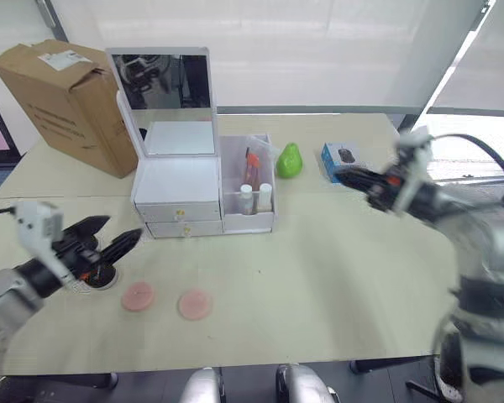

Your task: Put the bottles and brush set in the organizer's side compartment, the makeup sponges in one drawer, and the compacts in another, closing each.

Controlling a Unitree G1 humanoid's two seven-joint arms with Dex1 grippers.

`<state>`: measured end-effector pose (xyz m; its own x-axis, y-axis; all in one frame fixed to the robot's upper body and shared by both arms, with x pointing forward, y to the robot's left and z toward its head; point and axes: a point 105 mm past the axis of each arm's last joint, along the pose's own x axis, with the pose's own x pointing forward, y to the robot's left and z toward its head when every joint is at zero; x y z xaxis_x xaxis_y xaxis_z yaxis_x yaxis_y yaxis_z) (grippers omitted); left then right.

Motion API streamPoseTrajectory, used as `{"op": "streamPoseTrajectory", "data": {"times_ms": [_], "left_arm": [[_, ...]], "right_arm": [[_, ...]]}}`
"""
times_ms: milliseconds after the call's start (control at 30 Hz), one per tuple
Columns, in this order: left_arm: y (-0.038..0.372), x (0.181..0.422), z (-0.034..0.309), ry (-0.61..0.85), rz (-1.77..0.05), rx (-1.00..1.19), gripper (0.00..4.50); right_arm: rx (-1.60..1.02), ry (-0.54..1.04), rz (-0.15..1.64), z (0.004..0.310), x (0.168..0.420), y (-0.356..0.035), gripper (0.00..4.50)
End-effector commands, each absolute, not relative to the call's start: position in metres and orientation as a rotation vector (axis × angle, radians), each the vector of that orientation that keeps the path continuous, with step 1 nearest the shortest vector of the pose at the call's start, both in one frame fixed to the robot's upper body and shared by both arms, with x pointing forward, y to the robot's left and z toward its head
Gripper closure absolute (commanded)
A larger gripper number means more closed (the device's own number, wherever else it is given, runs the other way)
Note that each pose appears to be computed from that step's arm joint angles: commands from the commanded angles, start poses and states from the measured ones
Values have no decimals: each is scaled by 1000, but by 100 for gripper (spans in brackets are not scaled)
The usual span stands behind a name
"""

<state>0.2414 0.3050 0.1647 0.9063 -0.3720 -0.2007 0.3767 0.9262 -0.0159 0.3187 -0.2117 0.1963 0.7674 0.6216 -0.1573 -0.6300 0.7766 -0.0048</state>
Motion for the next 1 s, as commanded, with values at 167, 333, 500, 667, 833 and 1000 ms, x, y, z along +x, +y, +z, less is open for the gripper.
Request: {"op": "streamPoseTrajectory", "data": {"times_ms": [167, 333, 500, 667, 833, 1000], "left_arm": [[382, 215, 164, 266, -233, 136, 0], [411, 207, 164, 277, -163, 158, 0], [414, 210, 164, 272, -170, 179, 0], [407, 215, 165, 255, -181, 184, 0], [385, 225, 170, 246, -242, 201, 0], [340, 237, 171, 217, -364, 157, 0]], "right_arm": [[-12, 121, 498, 175, 258, -290, 155], [3, 145, 425, 166, 235, -321, 5], [11, 156, 464, 159, 233, -312, 5], [14, 132, 472, 161, 237, -306, 5], [-17, 88, 489, 178, 242, -300, 5], [-55, 132, 758, 191, 249, -235, 5]]}}
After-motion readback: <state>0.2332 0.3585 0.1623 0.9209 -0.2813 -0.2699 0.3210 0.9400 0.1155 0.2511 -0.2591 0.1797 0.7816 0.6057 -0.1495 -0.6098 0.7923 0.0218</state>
